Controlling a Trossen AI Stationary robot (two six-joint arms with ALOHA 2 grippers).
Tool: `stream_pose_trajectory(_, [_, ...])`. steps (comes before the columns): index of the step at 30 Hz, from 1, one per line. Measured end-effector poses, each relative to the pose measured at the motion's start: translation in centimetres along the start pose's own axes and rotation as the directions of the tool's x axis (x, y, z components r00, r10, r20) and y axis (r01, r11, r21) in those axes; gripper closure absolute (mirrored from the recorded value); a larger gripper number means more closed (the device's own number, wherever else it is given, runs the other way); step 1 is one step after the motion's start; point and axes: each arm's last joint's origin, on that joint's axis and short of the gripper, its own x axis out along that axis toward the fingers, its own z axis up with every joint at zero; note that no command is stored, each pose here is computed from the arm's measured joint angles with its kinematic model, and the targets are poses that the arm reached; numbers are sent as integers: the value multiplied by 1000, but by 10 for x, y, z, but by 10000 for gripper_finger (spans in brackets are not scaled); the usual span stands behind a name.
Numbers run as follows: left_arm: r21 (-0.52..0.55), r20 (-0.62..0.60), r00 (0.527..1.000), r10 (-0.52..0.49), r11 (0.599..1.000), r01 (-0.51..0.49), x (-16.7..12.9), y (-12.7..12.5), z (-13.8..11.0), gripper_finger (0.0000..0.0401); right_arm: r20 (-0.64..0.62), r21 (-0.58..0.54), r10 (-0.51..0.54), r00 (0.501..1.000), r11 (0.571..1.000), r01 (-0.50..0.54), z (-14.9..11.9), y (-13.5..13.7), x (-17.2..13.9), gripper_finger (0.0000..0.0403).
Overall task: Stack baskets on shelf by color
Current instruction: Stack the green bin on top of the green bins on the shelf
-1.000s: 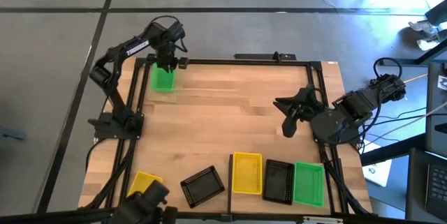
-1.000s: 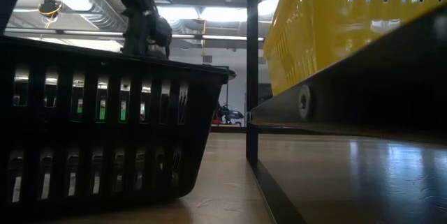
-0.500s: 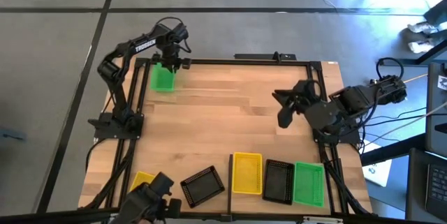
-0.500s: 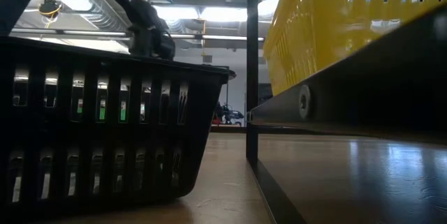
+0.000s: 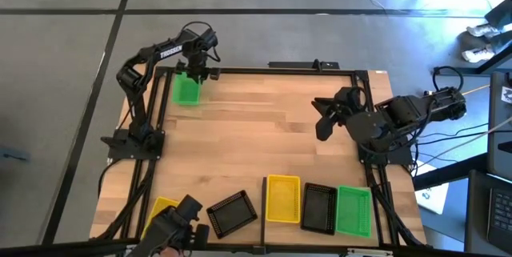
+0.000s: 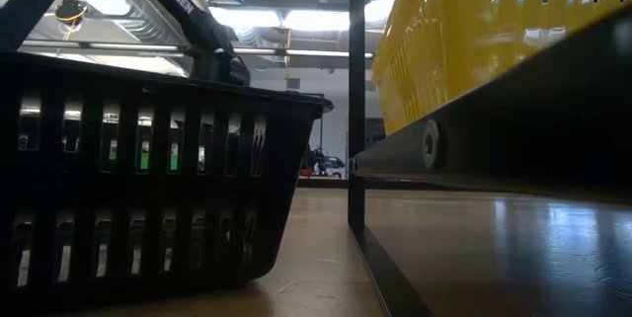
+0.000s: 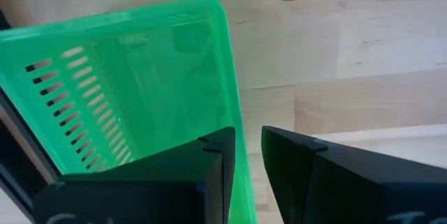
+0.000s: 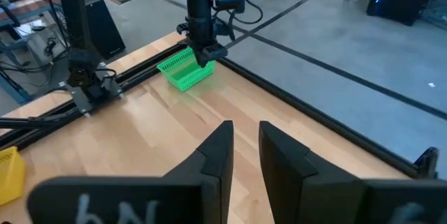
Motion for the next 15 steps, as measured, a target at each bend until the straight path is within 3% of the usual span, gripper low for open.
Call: stream_pose_trajectory(15, [-7,-7,1000,21,1000,-21,8,3,0,337,5,-5,-29,1000,1000,29,3,-4,5,336])
